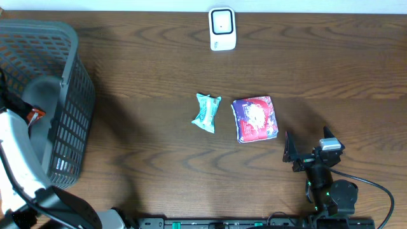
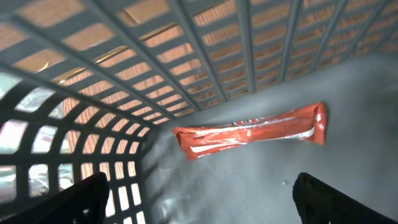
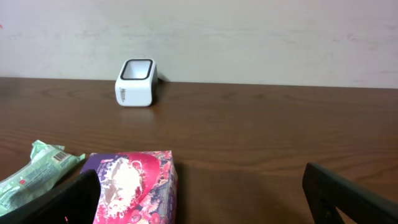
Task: Scan the item barcode
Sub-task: 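Reach into the basket and grasp the red snack bar with left gripper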
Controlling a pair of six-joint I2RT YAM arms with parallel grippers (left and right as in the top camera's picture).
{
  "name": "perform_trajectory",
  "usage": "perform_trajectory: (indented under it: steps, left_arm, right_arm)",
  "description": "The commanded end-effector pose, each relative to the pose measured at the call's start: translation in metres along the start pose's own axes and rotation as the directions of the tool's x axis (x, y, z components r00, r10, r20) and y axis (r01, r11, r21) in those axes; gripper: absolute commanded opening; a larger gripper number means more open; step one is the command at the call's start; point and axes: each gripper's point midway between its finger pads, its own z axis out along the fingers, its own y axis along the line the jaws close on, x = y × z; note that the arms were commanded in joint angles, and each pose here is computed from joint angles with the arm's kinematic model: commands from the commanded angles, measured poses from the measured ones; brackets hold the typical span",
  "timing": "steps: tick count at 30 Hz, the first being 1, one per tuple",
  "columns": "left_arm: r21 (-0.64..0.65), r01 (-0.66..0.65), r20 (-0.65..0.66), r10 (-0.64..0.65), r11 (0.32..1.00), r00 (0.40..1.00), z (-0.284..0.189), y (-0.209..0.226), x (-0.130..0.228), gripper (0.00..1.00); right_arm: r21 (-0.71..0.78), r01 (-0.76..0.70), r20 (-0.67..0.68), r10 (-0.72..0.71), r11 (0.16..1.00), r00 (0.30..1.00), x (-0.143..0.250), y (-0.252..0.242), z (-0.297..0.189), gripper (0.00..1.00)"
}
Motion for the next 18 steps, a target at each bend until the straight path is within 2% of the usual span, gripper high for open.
perform_trajectory:
  steps: [1,10,15,18]
  left_arm:
    - [-0.017,-0.144,-0.031,0.143,0.989,0.989,0.017,-0.006,0.004,0.93]
    - [-0.023,-0.188,-0.088,0.186,0.982,0.979,0.046,-0.019,0.016,0.93]
    - [0.185,-0.324,-0.104,0.347,0.928,0.932,0.058,-0.058,0.030,0.93]
    - [0.246,-0.380,-0.072,0.407,0.892,0.910,0.064,-0.073,0.030,0.93]
  right_arm:
    - [0.001,-0.011,0.001,0.011,1.000,1.000,0.000,0.000,0.000,0.99]
    - [0.001,-0.011,0.001,0.011,1.000,1.000,0.000,0.000,0.000,0.99]
    - [0.001,-0.011,0.001,0.011,1.000,1.000,0.000,0.000,0.000,0.99]
    - [0.001,-0.011,0.001,0.011,1.000,1.000,0.000,0.000,0.000,0.99]
